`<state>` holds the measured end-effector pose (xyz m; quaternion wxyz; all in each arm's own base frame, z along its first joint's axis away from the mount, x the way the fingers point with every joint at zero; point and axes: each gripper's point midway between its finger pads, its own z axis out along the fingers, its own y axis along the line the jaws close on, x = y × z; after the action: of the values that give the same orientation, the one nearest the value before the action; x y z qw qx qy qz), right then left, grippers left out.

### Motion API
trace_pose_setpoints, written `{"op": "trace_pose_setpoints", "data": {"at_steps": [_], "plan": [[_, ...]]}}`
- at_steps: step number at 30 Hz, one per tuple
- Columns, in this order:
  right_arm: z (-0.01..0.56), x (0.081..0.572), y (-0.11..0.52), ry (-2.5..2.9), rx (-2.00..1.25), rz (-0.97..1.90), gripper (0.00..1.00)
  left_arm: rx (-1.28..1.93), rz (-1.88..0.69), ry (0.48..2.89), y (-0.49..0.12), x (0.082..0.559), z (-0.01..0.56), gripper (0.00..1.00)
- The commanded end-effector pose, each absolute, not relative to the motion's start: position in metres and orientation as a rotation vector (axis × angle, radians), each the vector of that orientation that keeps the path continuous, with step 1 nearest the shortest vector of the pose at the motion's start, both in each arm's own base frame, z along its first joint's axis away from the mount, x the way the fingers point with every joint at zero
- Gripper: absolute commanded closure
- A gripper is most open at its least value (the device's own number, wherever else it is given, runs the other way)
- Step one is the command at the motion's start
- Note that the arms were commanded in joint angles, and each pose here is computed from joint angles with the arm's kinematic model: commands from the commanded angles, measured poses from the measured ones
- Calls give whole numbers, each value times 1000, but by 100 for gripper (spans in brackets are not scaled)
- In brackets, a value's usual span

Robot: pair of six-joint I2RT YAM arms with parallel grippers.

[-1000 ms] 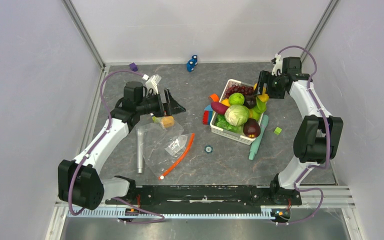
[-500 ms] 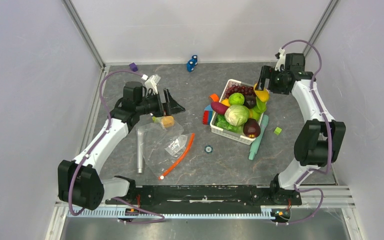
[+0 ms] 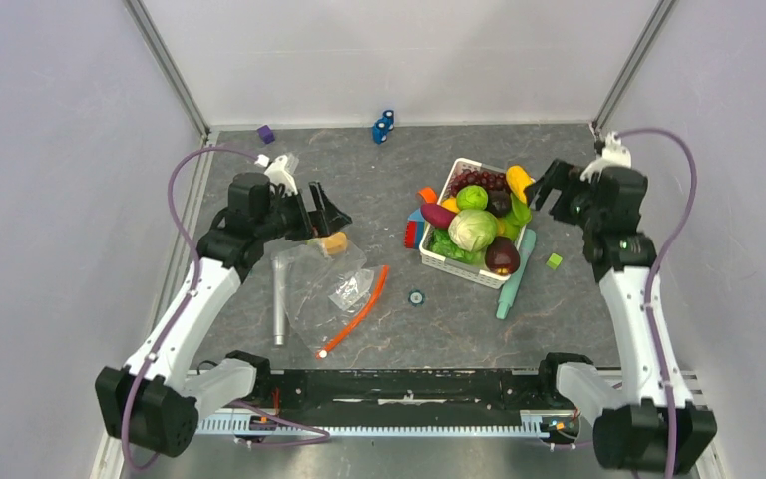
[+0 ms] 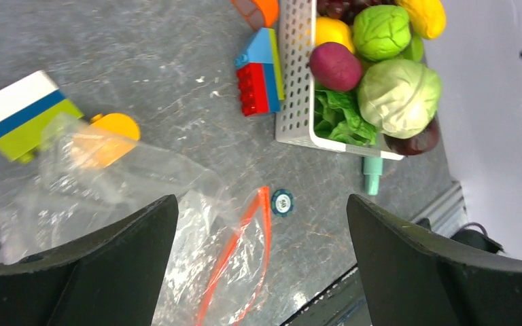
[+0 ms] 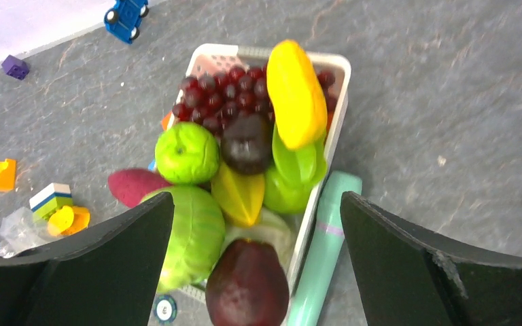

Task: Open the zip-top bag and remove the fake food
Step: Reset both arms

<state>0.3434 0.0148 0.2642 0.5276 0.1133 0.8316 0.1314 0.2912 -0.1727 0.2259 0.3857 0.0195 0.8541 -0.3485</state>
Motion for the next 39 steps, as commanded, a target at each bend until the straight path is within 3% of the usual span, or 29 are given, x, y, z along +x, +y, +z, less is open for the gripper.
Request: {"op": "trace_pose_setpoints", "data": {"at_steps": [1, 15, 39], "plan": [[248, 318, 23, 1930, 356, 396, 2, -18, -684, 2156, -138, 281, 235, 0], [230, 241, 3, 1930, 301, 189, 2, -17, -564, 2089, -102, 211, 220, 0], [231, 226, -8, 1860, 300, 108, 2, 20, -539, 1986, -96, 207, 228, 0]]}}
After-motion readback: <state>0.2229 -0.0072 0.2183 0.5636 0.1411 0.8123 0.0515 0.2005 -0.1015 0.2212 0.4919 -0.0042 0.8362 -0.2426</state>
